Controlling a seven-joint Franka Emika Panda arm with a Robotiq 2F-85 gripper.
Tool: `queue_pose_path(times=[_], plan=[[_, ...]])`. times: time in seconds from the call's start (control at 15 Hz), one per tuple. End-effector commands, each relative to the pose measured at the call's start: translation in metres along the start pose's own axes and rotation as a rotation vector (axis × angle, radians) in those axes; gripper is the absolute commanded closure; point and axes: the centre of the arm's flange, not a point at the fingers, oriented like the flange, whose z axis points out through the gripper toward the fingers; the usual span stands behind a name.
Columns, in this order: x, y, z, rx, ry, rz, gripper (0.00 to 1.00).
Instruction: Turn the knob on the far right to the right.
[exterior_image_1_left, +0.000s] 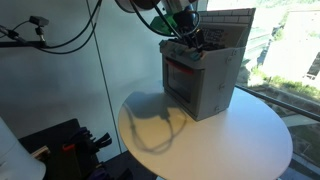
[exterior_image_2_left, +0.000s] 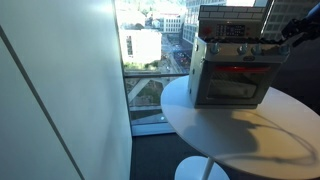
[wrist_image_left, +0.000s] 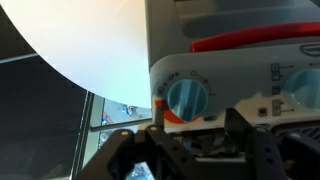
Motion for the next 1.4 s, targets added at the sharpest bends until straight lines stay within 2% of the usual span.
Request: queue_pose_path(times=[0.0, 0.33, 0.4, 0.47, 0.53, 0.6, 0.67, 0.8, 0.93, 1.33], plan=[[0.0039, 0.0029, -0.0019, 0.01, 0.005, -0.006, 0.41], [0.0021, 0.0033, -0.0011, 0.008, 0.001, -0.002, 0.52], [0.0015, 0.0035, -0.0009, 0.007, 0.0, -0.001, 0.62], [0.001, 0.0037, -0.0009, 0.007, -0.001, 0.0, 0.67], [0.0006, 0.0038, -0.0008, 0.007, -0.001, 0.0, 0.68], [0.0001, 0.004, -0.0007, 0.007, -0.001, 0.001, 0.83], [-0.0005, 0.0042, -0.0006, 0.007, -0.002, 0.002, 0.9], [-0.0007, 0.0066, -0.0006, 0.005, -0.001, 0.007, 0.97], [-0.0014, 0.0063, -0.0008, 0.006, -0.001, 0.011, 0.94], [-0.0019, 0.0094, 0.0002, 0.008, -0.001, 0.036, 0.94]])
